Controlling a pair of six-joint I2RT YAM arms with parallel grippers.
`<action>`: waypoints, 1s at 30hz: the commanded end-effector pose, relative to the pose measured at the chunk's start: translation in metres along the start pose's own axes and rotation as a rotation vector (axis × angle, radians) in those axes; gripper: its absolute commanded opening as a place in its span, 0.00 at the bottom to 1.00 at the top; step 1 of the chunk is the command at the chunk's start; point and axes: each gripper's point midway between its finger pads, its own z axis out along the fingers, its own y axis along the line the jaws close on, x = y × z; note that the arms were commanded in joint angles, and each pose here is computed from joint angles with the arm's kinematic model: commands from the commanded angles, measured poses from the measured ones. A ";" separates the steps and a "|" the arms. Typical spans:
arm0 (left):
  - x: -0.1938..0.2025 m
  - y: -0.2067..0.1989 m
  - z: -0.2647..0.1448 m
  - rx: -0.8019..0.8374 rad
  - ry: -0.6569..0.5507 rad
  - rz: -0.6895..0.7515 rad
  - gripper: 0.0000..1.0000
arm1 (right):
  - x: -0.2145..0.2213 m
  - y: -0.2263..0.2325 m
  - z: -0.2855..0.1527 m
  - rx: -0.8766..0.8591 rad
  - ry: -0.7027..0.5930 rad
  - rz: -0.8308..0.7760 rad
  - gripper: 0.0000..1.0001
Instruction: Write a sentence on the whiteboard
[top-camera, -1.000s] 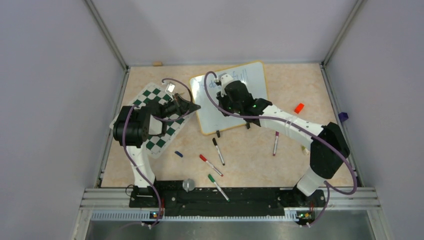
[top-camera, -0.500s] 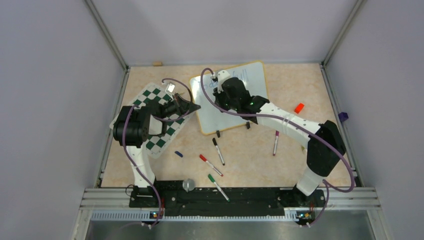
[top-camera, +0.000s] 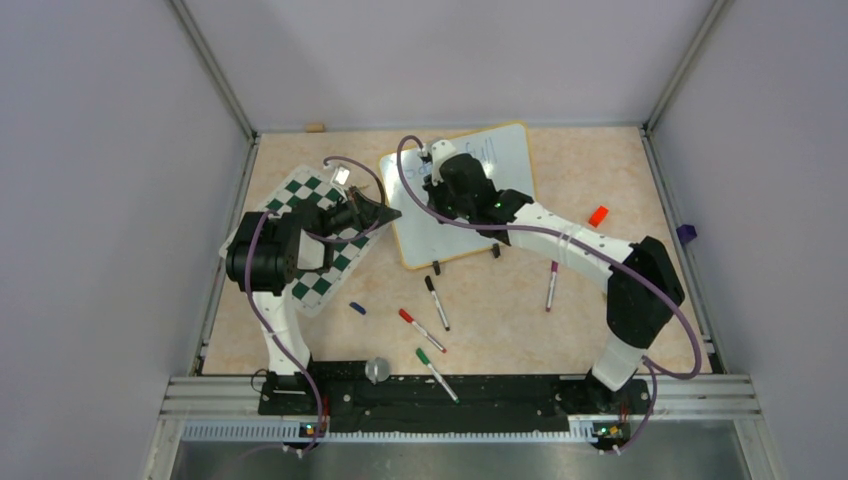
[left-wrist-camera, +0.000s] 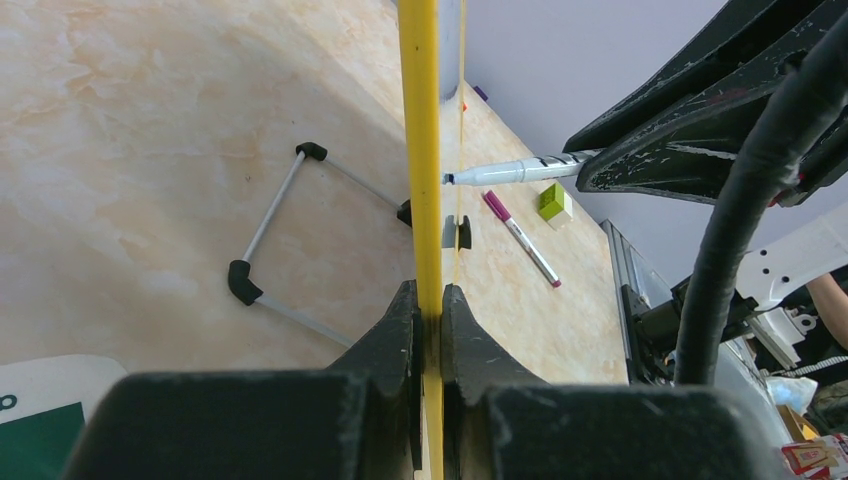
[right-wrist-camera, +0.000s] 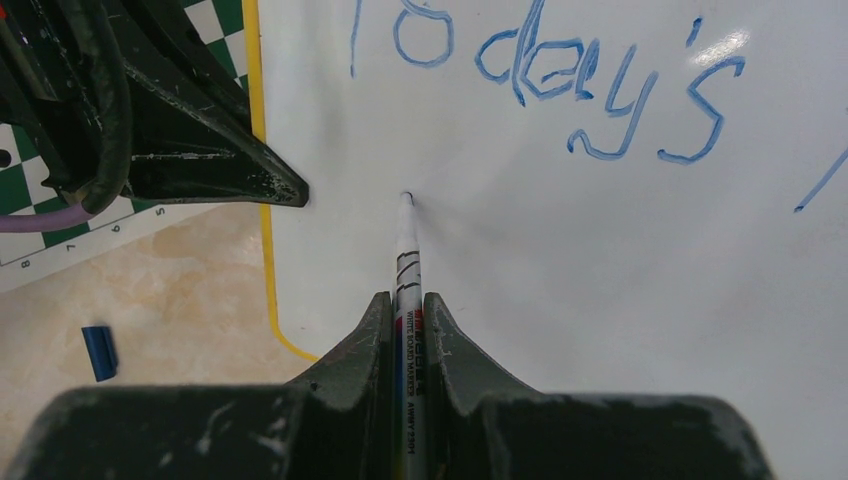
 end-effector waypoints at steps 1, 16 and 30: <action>-0.017 -0.016 -0.001 0.050 -0.034 0.211 0.00 | -0.024 0.005 0.002 0.003 -0.053 -0.011 0.00; -0.017 -0.016 -0.001 0.051 -0.032 0.211 0.00 | -0.016 0.015 0.010 -0.050 -0.022 -0.026 0.00; -0.017 -0.016 -0.001 0.052 -0.032 0.213 0.00 | 0.001 0.014 0.005 -0.053 0.021 -0.031 0.00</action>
